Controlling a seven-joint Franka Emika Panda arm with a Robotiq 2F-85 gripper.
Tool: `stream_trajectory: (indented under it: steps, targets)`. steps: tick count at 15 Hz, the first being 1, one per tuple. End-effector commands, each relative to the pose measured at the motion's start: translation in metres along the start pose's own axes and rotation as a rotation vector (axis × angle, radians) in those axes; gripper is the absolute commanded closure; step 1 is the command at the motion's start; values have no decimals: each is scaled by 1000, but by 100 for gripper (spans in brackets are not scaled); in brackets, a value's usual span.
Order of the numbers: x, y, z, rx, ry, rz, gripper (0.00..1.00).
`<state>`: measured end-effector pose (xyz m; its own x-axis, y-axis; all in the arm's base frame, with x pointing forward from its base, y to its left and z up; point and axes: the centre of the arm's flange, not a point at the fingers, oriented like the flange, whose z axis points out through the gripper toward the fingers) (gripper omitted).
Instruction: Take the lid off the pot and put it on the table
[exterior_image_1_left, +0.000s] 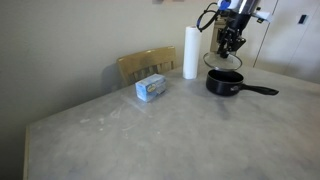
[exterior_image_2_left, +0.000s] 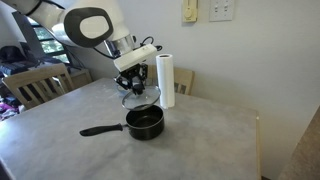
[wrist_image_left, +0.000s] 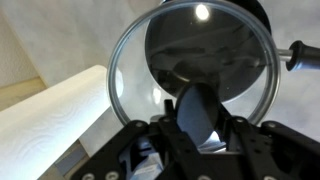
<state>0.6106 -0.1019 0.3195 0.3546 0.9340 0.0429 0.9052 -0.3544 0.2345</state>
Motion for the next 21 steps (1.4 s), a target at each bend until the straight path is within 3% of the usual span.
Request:
stream_trajectory:
  steps: [1, 8, 12, 17, 21]
  targets:
    - [34, -29, -26, -2, 31, -9, 86]
    - [135, -111, -21, 79, 84, -13, 86]
    - [184, -153, 4, 85, 83, 32, 86]
    - [208, -189, 53, -40, 57, 258, 86]
    - [209, -200, 80, -58, -43, 381, 86]
